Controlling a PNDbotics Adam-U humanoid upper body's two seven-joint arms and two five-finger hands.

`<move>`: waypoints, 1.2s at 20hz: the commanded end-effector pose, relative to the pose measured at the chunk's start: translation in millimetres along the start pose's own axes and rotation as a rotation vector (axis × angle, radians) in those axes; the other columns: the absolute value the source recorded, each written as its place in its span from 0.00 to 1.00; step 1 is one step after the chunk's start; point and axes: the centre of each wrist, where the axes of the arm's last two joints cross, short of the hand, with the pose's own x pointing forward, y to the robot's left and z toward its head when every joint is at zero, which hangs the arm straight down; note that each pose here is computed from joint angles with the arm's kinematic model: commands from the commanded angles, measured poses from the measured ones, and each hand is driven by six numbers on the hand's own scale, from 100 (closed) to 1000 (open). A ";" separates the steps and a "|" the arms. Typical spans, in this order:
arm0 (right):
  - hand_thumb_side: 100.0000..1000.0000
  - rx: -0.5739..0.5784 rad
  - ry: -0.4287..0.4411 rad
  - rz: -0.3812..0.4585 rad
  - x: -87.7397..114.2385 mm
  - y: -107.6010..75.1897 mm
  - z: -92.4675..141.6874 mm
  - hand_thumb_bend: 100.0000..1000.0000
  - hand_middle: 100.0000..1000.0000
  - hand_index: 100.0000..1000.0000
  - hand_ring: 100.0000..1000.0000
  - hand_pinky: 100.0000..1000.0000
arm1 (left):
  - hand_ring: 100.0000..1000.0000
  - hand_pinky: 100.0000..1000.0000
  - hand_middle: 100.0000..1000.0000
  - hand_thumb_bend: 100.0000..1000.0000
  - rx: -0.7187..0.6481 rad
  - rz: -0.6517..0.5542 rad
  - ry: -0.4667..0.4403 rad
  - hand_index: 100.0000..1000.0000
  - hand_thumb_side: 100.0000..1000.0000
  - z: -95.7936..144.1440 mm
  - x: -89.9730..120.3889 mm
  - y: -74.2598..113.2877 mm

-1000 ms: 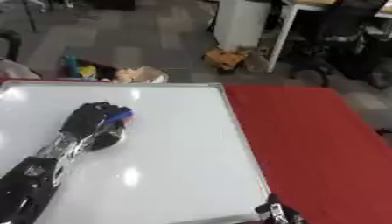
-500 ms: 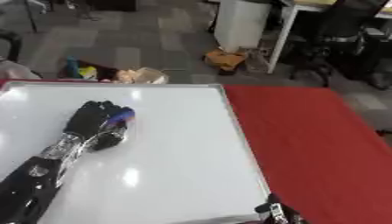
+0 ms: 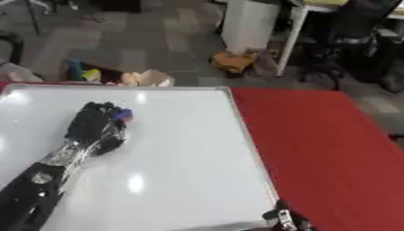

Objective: Wipe the whiteboard clean with a brush.

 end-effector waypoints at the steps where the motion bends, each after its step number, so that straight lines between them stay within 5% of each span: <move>1: 0.83 -0.002 -0.013 0.008 4.1 -3.5 -0.3 0.00 0.06 0.50 0.28 0.36 | 0.78 0.88 0.77 0.00 -0.143 -0.061 0.090 0.88 0.61 24.7 -39.6 -40.9; 13: 0.83 -0.012 -0.010 0.013 3.1 -5.0 0.1 0.00 0.06 0.50 0.28 0.36 | 0.78 0.88 0.77 0.00 -0.203 -0.077 0.285 0.87 0.60 47.6 -101.0 -57.3; 18: 0.83 -0.012 -0.010 0.013 3.0 -5.0 0.1 0.00 0.06 0.50 0.28 0.36 | 0.78 0.88 0.77 0.00 -0.217 -0.062 0.291 0.87 0.65 51.7 -101.8 -61.5; 24: 0.83 -0.012 -0.010 0.013 3.1 -5.2 0.4 0.00 0.06 0.50 0.28 0.36 | 0.78 0.88 0.77 0.00 -0.208 -0.037 0.252 0.88 0.83 49.8 -92.5 -60.1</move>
